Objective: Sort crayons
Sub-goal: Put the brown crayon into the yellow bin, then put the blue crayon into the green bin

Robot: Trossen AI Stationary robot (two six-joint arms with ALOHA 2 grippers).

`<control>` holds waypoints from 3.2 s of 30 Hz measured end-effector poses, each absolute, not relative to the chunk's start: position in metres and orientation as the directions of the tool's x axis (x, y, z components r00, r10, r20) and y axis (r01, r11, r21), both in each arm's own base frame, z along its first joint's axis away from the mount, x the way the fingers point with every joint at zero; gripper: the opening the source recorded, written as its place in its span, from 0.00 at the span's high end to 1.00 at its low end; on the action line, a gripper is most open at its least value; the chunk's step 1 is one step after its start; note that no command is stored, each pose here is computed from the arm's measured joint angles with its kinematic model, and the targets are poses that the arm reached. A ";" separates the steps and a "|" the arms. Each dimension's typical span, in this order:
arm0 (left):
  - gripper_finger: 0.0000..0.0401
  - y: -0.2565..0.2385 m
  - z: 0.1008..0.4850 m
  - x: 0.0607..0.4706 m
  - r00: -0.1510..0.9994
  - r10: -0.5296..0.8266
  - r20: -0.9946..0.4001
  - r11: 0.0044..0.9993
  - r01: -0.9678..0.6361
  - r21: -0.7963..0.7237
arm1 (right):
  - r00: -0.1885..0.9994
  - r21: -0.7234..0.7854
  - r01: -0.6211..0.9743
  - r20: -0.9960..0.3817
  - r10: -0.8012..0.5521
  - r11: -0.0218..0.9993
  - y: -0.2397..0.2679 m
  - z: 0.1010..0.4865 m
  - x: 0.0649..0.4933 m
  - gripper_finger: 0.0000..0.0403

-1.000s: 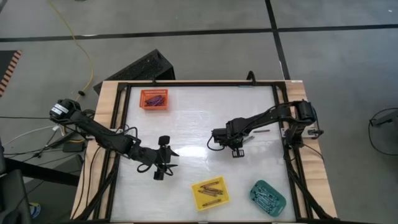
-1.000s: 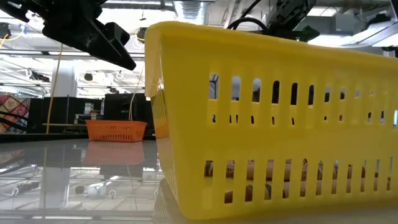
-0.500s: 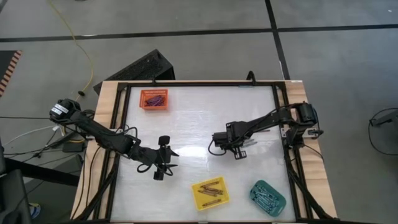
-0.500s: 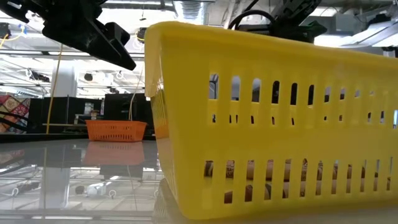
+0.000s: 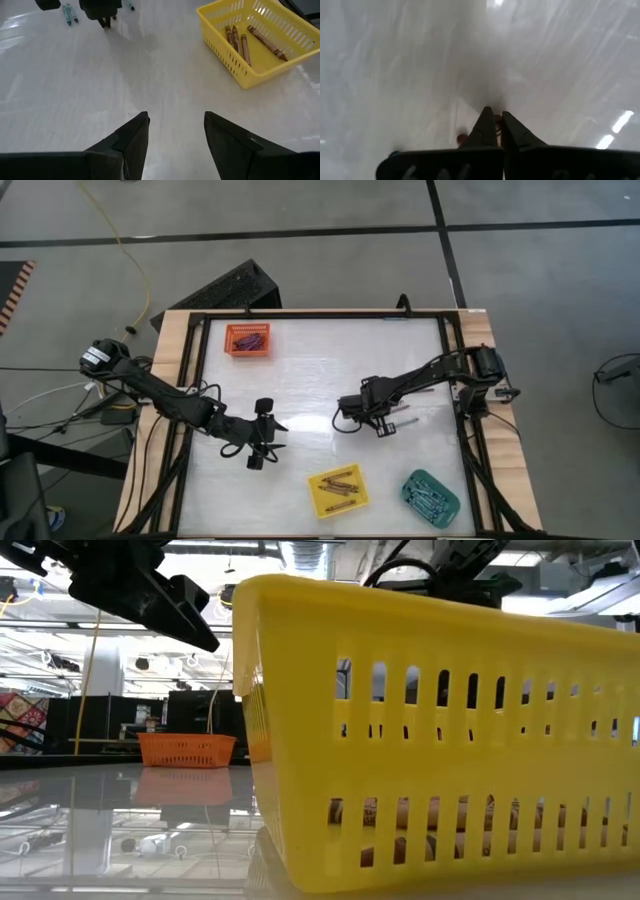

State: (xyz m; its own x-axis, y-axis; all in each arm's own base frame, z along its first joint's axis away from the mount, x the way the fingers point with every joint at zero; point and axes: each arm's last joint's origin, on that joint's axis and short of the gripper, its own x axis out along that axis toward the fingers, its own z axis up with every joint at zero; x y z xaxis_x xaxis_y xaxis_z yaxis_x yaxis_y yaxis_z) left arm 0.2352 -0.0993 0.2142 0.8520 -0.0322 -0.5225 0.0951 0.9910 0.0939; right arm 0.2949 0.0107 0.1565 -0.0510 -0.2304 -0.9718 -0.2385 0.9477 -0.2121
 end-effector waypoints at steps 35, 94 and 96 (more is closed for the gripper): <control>0.55 -0.098 0.215 0.236 0.859 0.007 -0.511 0.987 0.076 0.141 | 0.640 -0.021 -0.384 -0.727 0.250 0.923 0.177 0.352 0.345 1.00; 0.55 -0.099 0.214 0.235 0.852 -0.022 -0.524 0.992 0.082 0.091 | 0.355 -0.162 -0.082 -0.927 -0.123 0.983 0.189 0.287 0.319 0.68; 0.55 -0.099 0.214 0.235 0.852 -0.022 -0.524 0.992 0.082 0.091 | 0.317 -0.201 -0.063 -0.933 -0.171 0.978 0.183 0.291 0.310 0.68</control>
State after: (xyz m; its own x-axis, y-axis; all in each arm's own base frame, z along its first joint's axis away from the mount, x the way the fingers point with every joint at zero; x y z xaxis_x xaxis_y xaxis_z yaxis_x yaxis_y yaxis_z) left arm 0.2351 -0.0989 0.2140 0.8516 -0.0222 -0.5238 0.0820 0.9925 0.0912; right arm 0.3104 0.1825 0.2911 0.3168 -0.1715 -0.9329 -0.0625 0.9776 -0.2009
